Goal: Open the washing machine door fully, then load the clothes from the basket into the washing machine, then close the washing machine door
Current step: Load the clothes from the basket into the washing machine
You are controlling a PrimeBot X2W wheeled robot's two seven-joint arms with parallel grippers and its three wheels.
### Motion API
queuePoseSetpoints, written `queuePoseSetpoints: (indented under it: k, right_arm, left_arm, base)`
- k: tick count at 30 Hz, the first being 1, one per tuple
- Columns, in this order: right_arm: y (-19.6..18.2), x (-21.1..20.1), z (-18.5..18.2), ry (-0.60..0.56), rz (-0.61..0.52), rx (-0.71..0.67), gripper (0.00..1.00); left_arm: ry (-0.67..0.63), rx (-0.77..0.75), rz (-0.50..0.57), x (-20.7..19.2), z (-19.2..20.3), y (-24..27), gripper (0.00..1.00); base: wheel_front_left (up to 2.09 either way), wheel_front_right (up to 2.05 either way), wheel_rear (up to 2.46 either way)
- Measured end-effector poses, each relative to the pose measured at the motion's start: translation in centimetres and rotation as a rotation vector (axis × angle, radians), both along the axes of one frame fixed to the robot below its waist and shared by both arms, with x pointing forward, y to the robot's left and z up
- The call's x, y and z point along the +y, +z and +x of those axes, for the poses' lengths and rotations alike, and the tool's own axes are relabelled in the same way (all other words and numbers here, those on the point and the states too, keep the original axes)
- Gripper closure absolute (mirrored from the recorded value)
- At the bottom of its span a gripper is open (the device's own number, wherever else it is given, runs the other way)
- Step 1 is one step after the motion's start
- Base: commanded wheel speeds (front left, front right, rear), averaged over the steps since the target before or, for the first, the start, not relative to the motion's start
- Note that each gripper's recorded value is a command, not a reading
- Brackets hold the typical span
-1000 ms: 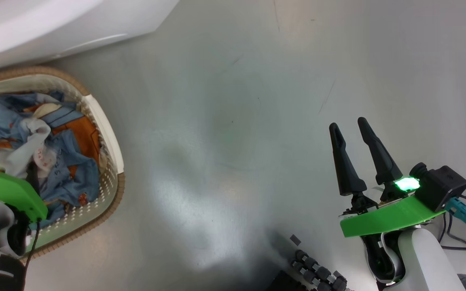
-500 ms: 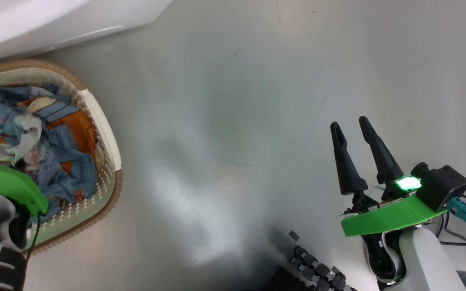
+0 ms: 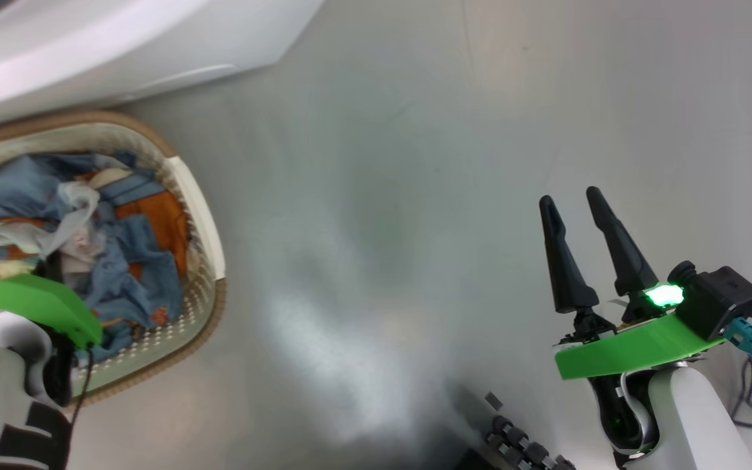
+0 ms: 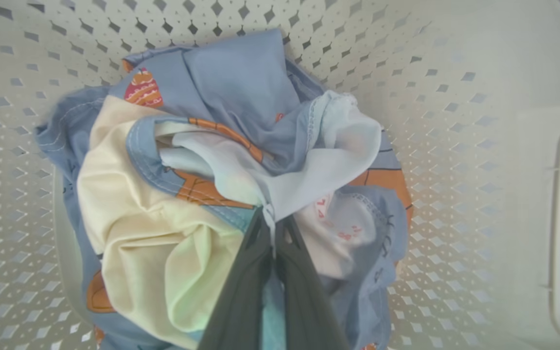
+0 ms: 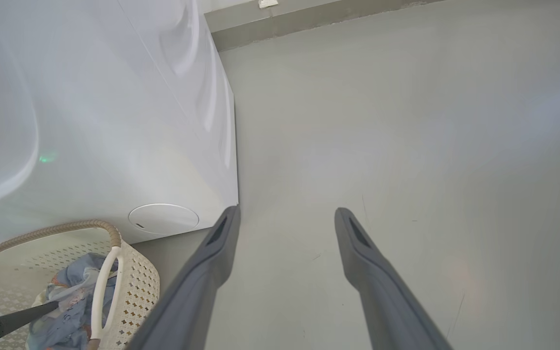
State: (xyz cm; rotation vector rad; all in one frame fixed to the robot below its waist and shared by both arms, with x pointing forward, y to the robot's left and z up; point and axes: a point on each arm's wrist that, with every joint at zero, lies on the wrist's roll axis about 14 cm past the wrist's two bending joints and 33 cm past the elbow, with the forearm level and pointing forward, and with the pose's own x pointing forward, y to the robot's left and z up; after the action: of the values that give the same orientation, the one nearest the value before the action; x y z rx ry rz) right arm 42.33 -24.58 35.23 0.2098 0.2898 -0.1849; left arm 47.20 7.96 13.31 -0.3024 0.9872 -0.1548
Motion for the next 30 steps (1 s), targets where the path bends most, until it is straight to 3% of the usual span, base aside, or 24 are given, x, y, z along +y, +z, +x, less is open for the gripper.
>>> queuePoseSetpoints:
  k: [15, 30]
  right_arm:
    - [4.2, 0.9, 0.9, 0.043, -0.007, -0.118, 0.00]
    - [8.2, 2.2, -2.1, 0.087, 0.008, -0.192, 0.00]
  left_arm:
    - [0.121, -0.174, -0.053, 1.8, -1.2, 7.2, 1.00]
    - [0.192, -0.407, -0.088, 3.5, -4.3, 16.6, 1.00]
  base:
    - [0.00, 0.00, 0.00]
    - [0.00, 0.00, 0.00]
